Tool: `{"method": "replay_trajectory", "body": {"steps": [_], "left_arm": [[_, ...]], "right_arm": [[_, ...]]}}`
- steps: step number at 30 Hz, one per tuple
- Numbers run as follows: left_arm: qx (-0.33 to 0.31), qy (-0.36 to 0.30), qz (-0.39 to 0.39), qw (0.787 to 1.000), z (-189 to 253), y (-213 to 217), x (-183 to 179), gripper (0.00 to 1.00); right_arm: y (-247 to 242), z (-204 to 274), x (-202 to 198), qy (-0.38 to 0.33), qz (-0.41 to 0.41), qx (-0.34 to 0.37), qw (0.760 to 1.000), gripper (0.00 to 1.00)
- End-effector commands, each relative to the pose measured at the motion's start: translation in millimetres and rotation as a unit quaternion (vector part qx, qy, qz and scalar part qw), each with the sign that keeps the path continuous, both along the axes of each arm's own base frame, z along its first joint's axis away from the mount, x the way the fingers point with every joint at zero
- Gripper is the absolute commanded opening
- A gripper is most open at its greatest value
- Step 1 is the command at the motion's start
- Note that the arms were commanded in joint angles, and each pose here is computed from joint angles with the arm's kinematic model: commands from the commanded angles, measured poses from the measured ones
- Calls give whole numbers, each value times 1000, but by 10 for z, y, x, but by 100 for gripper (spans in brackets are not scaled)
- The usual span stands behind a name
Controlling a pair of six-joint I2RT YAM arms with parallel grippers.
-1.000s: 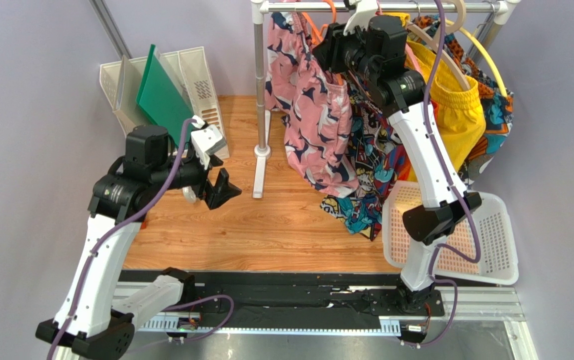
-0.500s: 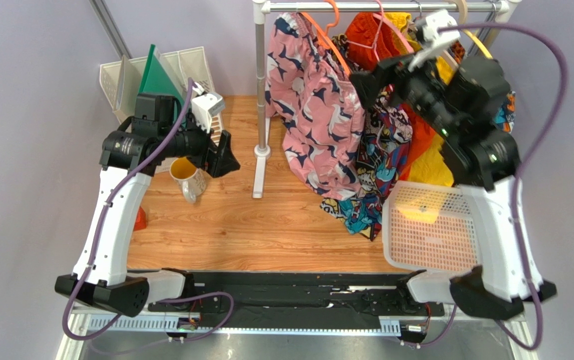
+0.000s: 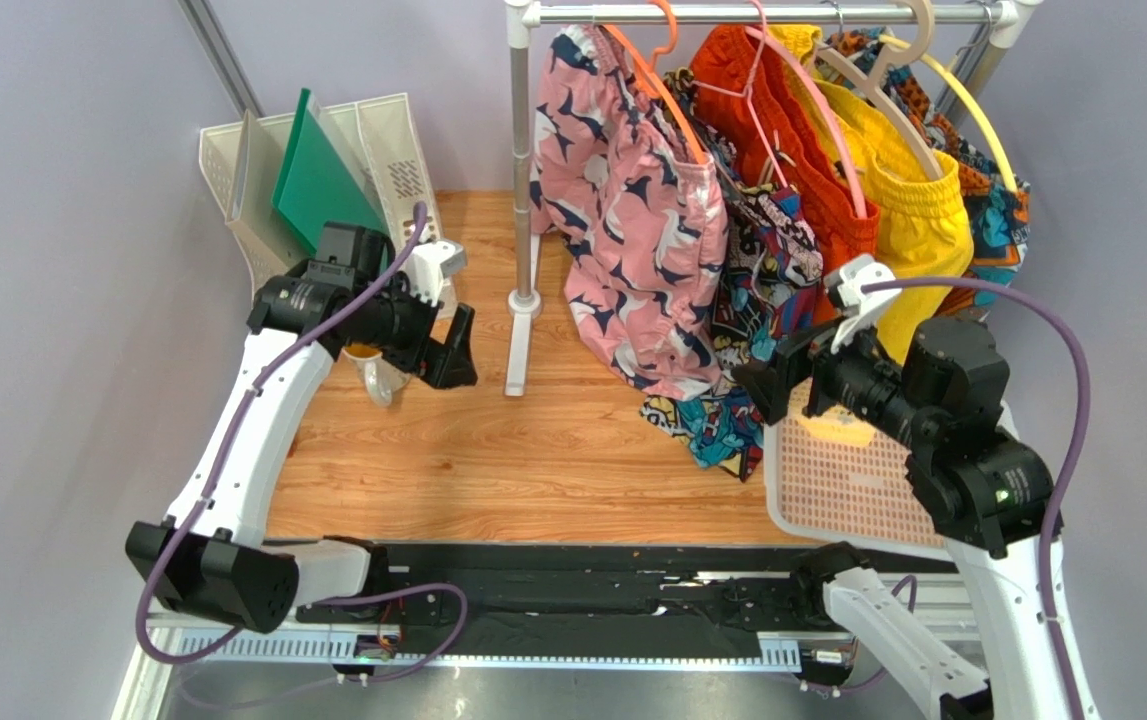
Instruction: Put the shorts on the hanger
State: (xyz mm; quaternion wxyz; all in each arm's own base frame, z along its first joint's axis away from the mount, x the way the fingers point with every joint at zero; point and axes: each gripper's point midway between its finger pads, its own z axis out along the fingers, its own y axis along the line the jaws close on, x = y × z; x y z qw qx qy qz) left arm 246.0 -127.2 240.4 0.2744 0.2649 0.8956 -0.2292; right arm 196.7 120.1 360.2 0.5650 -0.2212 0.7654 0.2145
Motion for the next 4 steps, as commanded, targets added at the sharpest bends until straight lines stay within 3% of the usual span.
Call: {"method": "replay_trajectory", "body": {"steps": [1, 4], "left_arm": [[8, -80, 2, 997, 239, 111, -90, 100], [22, -84, 16, 996, 187, 185, -141, 99]], "right_arm": [[-56, -81, -199, -13, 10, 6, 1000, 92], [-127, -169, -248, -10, -3, 9, 1000, 92]]}}
